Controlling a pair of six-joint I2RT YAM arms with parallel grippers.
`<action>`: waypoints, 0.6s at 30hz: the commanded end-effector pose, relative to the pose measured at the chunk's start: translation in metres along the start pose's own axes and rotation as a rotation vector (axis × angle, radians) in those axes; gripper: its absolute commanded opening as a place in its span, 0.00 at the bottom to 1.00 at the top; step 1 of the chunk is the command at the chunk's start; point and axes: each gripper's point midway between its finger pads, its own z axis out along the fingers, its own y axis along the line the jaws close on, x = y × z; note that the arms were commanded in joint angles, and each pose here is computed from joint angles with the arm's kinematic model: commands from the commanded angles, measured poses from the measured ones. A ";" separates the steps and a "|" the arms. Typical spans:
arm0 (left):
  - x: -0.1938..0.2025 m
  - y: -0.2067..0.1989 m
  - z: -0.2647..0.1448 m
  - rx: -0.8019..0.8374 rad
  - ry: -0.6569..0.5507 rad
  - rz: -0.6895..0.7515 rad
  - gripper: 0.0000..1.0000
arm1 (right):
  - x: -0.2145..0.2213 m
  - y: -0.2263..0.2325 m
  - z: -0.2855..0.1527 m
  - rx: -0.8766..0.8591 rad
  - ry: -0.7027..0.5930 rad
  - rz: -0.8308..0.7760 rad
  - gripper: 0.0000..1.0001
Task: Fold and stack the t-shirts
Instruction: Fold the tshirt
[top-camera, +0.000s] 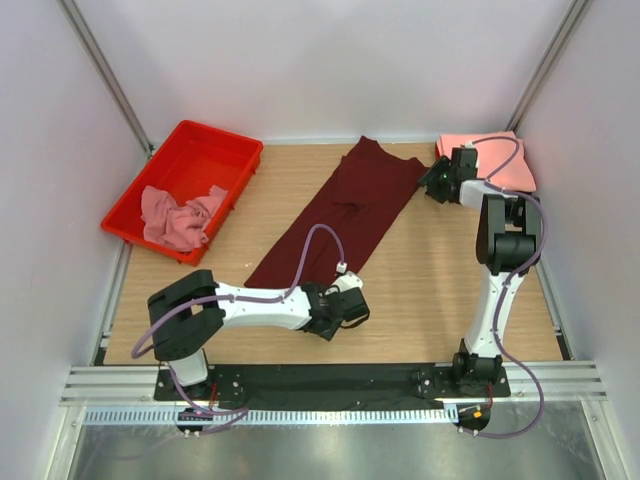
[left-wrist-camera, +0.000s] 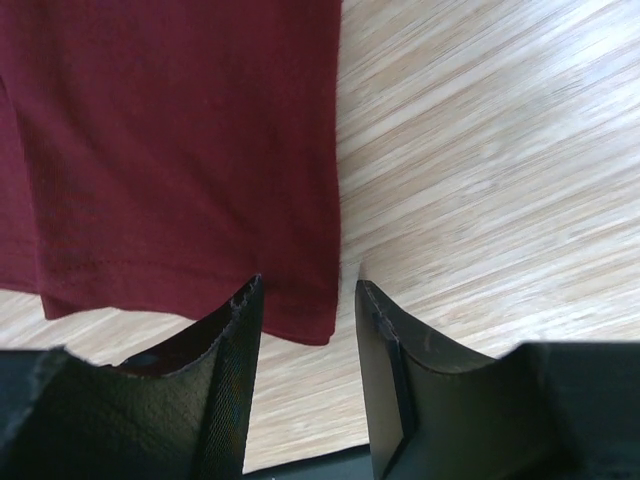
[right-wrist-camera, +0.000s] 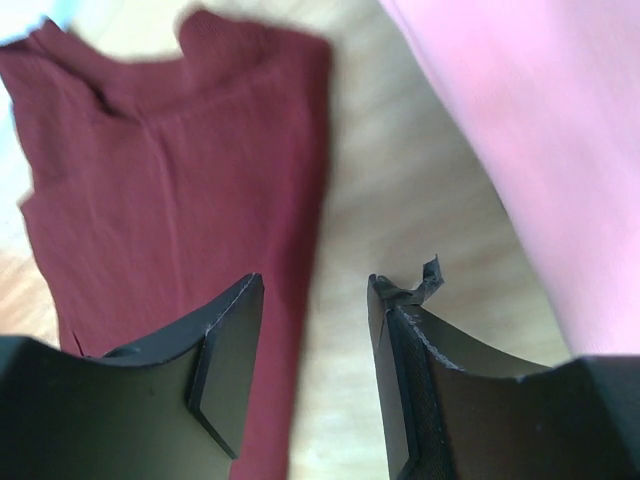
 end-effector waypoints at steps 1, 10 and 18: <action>-0.005 0.008 0.004 -0.058 -0.017 0.008 0.43 | -0.019 0.014 0.017 -0.049 -0.050 -0.008 0.53; 0.001 0.002 0.010 -0.055 0.037 0.032 0.07 | -0.025 0.018 0.052 -0.052 -0.012 -0.001 0.14; -0.012 -0.029 0.003 0.033 0.020 -0.006 0.00 | -0.036 0.022 0.068 -0.058 0.011 -0.053 0.09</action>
